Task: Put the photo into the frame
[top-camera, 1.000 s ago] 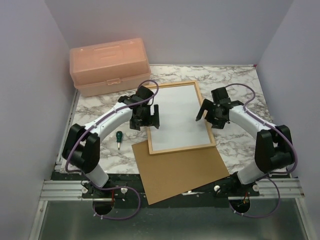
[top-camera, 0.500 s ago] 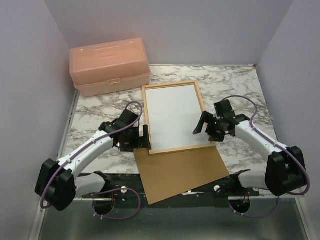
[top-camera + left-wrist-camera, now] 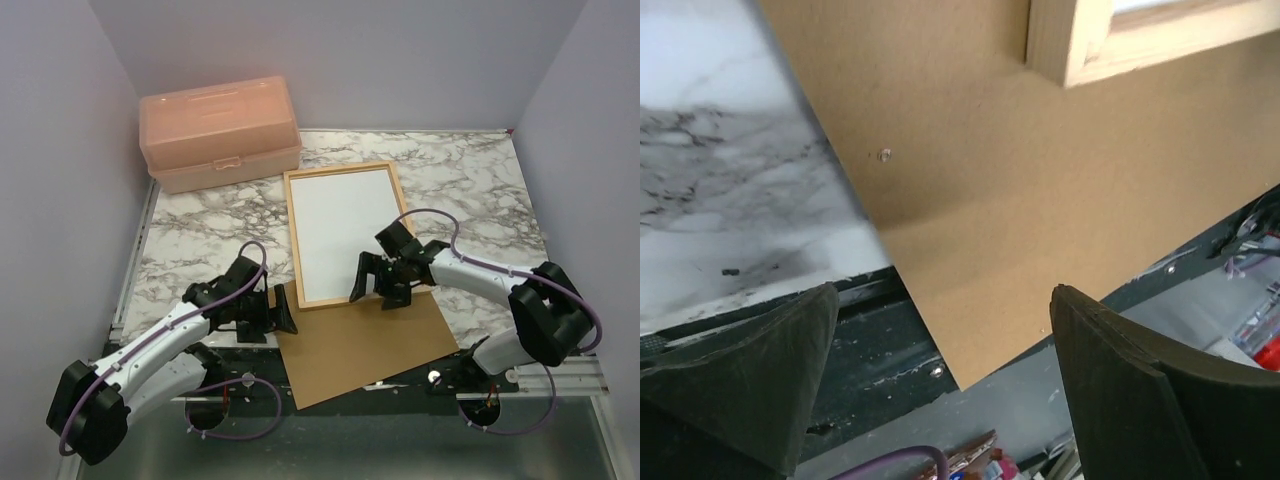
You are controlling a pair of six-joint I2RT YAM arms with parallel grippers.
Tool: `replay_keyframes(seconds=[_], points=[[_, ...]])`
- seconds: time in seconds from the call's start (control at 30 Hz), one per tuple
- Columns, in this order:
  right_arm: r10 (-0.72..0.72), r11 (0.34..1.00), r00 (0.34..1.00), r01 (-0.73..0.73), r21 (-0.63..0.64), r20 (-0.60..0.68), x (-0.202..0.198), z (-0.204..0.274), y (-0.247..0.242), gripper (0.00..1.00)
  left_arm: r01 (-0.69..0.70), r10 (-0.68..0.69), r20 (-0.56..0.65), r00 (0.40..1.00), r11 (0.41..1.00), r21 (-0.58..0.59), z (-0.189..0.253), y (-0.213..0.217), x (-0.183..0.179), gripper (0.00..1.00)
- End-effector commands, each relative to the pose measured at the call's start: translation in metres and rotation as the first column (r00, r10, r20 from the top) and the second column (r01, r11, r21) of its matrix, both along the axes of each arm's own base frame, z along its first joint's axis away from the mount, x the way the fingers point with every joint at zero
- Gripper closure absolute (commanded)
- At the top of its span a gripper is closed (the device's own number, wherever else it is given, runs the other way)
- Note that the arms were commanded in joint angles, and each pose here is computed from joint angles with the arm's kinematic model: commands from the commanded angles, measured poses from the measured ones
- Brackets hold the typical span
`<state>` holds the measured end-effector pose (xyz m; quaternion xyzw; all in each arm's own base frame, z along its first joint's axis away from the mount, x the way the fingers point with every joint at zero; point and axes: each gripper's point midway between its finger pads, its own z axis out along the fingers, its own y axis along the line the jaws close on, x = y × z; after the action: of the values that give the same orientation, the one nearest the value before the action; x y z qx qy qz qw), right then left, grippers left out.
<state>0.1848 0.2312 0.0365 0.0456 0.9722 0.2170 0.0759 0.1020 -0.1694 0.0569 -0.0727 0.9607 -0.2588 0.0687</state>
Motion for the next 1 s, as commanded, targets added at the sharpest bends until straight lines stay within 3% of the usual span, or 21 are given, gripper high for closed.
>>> replay_keyframes(seconds=[0.0, 0.33, 0.5, 0.67, 0.97], points=[[-0.051, 0.999, 0.994, 0.052, -0.001, 0.096, 0.03, 0.0, 0.012, 0.01, 0.0, -0.005, -0.073, 0.997, 0.998, -0.063, -0.007, -0.008, -0.022, 0.13], [-0.132, 0.988, 0.972, 0.145, -0.057, 0.193, 0.069, 0.007, 0.012, 0.0, -0.004, -0.017, -0.122, 0.992, 0.986, -0.168, -0.026, -0.029, -0.032, 0.16], [-0.121, 0.989, 0.973, 0.136, -0.061, 0.195, 0.079, 0.007, 0.021, 0.0, -0.04, 0.012, -0.106, 0.994, 0.962, -0.271, -0.027, -0.044, -0.027, 0.22], [-0.128, 0.986, 0.968, 0.148, -0.076, 0.217, 0.089, 0.009, 0.022, 0.0, -0.079, 0.057, -0.084, 0.995, 0.954, -0.289, -0.029, -0.046, -0.02, 0.27], [-0.144, 0.988, 0.971, 0.15, -0.019, 0.192, 0.084, 0.009, 0.029, 0.0, -0.151, 0.135, -0.069, 0.988, 0.924, -0.352, -0.036, -0.045, -0.017, 0.48]])
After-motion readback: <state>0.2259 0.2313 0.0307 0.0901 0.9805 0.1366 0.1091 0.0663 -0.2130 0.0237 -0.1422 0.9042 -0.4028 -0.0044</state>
